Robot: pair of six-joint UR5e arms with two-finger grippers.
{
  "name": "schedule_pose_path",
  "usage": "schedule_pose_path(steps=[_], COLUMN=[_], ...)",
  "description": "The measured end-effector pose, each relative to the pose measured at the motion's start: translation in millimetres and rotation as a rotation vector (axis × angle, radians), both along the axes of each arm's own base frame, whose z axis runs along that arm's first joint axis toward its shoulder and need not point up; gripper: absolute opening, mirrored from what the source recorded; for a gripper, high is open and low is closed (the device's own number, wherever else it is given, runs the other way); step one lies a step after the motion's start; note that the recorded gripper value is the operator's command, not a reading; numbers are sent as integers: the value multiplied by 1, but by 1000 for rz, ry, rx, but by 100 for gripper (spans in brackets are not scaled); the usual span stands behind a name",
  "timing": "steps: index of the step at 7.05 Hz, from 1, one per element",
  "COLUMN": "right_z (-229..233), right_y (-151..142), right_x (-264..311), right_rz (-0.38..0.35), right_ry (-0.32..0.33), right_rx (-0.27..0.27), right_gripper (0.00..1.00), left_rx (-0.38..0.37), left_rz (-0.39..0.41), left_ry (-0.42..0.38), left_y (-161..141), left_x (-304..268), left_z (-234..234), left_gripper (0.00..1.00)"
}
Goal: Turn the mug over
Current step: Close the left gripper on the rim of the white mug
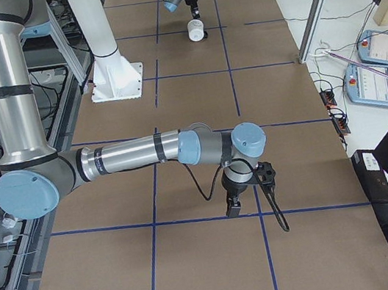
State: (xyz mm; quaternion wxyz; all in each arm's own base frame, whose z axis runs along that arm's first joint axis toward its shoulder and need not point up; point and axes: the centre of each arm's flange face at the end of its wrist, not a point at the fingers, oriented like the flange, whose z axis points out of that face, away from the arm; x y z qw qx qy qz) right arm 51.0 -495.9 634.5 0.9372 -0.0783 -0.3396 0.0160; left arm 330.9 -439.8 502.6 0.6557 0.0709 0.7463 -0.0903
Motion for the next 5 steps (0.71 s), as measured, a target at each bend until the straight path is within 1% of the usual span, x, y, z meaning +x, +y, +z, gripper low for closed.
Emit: schedule_pose_path(steps=[4, 5], right_z=[0, 0], right_y=[0, 0], right_x=[0, 0], right_rz=[0, 0], right_ry=[0, 0], right_rx=[0, 0], right_gripper=[100, 100], left_rx=[3, 4], left_rz=[26, 31], left_ry=[8, 10], left_y=[6, 7], left_x=[15, 17], left_z=[-7, -8], left_gripper=[100, 96])
